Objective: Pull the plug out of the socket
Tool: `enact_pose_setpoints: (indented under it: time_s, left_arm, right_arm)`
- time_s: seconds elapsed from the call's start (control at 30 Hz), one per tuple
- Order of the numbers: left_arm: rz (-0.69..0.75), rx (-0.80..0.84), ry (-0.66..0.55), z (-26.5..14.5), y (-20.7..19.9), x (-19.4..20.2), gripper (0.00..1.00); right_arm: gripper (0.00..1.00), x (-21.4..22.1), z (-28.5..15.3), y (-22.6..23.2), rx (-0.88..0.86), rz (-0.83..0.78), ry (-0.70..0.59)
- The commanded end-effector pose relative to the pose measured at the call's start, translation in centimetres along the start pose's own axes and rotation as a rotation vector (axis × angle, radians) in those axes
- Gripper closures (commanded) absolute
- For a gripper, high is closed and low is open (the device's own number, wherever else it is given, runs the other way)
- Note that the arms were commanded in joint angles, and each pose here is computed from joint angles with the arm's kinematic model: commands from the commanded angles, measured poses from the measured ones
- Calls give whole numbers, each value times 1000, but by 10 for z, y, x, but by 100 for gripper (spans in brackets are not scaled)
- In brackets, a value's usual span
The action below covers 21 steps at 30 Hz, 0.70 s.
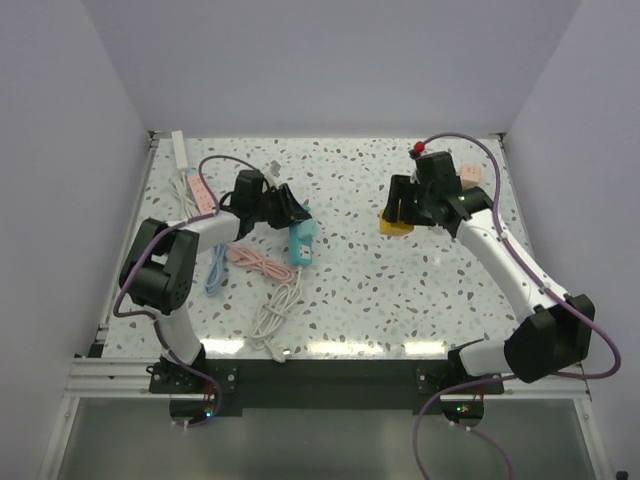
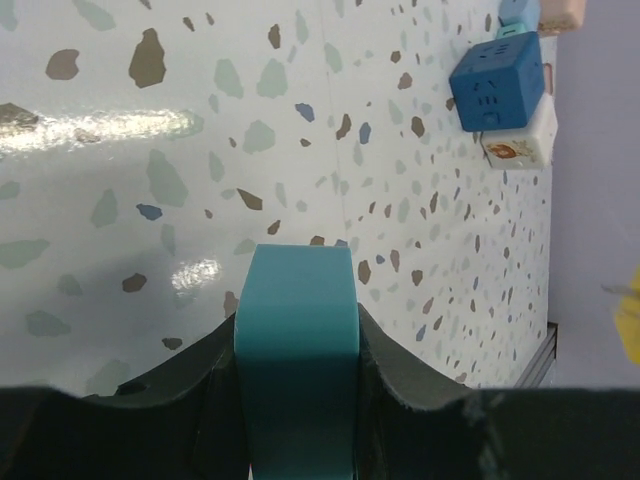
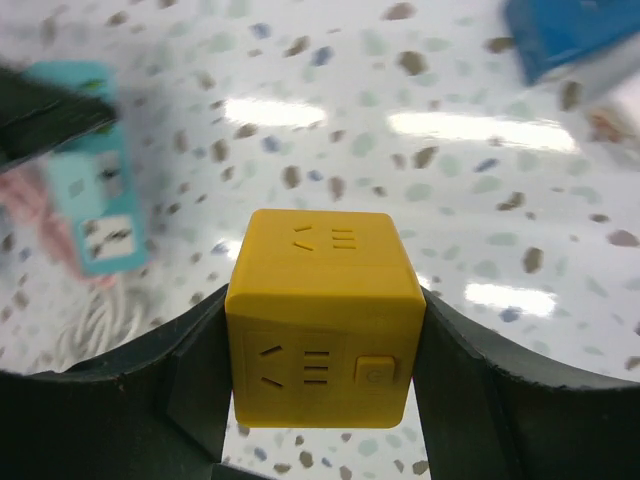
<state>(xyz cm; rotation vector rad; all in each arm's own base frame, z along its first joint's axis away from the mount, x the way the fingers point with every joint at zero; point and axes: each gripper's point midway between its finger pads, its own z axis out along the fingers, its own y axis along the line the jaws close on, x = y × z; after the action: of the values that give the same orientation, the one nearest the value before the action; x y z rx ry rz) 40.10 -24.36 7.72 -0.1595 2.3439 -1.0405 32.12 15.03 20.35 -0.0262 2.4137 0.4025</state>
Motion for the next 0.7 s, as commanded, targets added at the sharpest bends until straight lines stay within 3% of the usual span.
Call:
enact_pose_setpoints:
  time_s: [0.0,0.1,0.27,0.4,0.53,0.67]
  left_arm:
    - [104,203,-112,-34,-77,-44,100]
    - [128,237,-102,-45,-88,-42,100]
    - [152,265,-99,-59,-95,-34,100]
    - [154,276,-94,-65,-97,-29,100]
    - [159,266,-89,-67,-95,-24,100]
    - [156,263,-72,-63,-93,-21,100]
  right_arm:
    - [100,-32,10,-84,387,157,-102]
    - [100,-45,28,-132,536,302,-105]
    - [100,-64,53,-194,686,407,-91]
    - [100,-75,72,-231,725,519,-79]
    - [100,-104,82,-251,694,612,-177]
    - [100,-104,102,-276,749,648,-111]
